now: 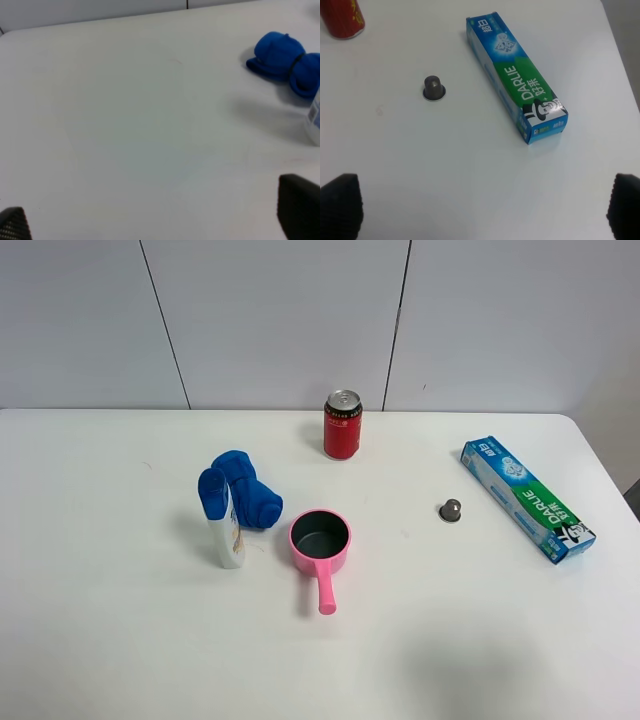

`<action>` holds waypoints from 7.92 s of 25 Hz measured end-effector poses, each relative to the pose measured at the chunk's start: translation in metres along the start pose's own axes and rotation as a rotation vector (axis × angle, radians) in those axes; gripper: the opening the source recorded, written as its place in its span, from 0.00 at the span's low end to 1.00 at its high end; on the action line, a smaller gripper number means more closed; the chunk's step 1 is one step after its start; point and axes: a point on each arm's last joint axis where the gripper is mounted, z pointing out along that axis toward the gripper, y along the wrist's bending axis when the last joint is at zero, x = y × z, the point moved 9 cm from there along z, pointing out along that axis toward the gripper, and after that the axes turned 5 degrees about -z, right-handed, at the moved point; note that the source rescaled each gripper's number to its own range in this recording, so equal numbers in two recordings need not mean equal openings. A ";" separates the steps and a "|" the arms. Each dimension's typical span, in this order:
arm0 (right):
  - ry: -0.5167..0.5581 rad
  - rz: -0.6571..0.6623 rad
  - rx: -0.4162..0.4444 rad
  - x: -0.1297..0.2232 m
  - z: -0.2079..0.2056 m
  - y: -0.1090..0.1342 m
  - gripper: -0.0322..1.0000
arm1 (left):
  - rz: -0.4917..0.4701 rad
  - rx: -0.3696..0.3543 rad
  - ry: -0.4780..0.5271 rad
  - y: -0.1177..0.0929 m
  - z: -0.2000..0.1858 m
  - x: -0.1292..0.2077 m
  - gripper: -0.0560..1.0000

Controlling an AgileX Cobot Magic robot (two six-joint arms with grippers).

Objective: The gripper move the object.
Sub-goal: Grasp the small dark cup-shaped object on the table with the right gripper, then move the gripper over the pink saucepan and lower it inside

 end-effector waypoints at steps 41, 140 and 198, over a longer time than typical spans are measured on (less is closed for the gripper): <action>0.441 -0.178 -0.068 -0.024 0.109 -0.008 1.00 | 0.000 0.000 0.000 0.000 0.000 0.000 1.00; 0.797 -0.490 -0.368 0.038 0.371 0.080 0.93 | 0.000 0.000 0.000 0.000 0.000 0.000 1.00; 0.367 -0.675 -0.714 -0.069 0.290 0.253 0.03 | 0.000 0.000 0.000 0.000 0.000 0.000 1.00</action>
